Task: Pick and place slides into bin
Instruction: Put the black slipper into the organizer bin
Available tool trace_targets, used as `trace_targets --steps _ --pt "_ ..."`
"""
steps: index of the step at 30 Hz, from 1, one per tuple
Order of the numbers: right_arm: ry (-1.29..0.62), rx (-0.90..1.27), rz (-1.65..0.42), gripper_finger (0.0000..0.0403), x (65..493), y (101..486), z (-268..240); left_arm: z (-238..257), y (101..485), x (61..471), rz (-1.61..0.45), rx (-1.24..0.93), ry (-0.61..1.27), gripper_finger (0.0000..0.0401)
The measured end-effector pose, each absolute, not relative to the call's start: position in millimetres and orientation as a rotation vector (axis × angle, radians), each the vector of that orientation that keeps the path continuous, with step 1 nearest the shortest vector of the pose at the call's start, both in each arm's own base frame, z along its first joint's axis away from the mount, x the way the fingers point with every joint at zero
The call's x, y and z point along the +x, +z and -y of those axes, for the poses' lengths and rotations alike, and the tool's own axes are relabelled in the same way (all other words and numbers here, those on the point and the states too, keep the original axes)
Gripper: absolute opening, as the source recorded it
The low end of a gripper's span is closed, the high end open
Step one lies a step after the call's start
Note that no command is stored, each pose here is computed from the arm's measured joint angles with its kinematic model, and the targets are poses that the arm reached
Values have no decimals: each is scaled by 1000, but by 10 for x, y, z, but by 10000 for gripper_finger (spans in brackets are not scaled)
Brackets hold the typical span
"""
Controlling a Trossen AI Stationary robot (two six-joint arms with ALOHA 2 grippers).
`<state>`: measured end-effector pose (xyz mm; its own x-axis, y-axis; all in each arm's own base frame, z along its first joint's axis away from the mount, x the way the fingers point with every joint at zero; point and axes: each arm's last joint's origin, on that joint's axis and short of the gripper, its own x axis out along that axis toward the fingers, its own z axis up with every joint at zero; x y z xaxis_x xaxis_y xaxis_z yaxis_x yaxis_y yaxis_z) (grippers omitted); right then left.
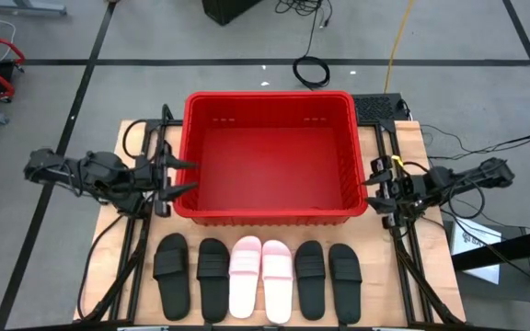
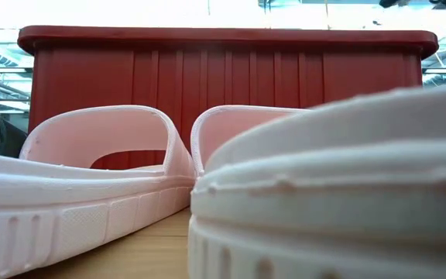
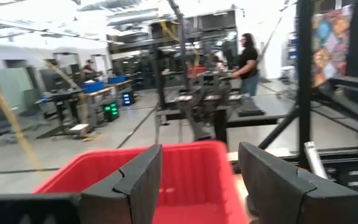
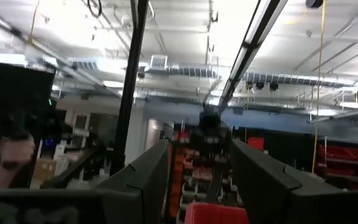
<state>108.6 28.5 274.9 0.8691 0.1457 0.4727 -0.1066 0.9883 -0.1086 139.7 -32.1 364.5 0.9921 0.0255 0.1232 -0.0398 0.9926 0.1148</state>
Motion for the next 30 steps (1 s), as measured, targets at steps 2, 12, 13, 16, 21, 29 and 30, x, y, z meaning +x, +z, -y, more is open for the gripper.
trace_targets --steps 2,12,13,16,21,29,30 --pt "134 -91 471 164 1118 2792 -294 407 3755 1457 126 123 -17 218" --pt "136 -146 389 164 1209 2889 -321 875 4056 1615 -49 240 -34 218" --pt "134 -151 389 164 1210 2893 -321 924 4069 1633 -77 255 -14 218" --pt "129 -160 390 164 1210 2897 -320 1094 4120 1685 -136 290 0 218" --pt "125 -170 392 164 1208 2901 -319 1385 4196 1723 -202 335 -13 218" --pt "124 -165 391 164 1209 2900 -319 1776 4208 1703 -285 413 50 218" --pt "124 -165 390 164 1209 2900 -319 1819 4200 1700 -296 409 50 218"
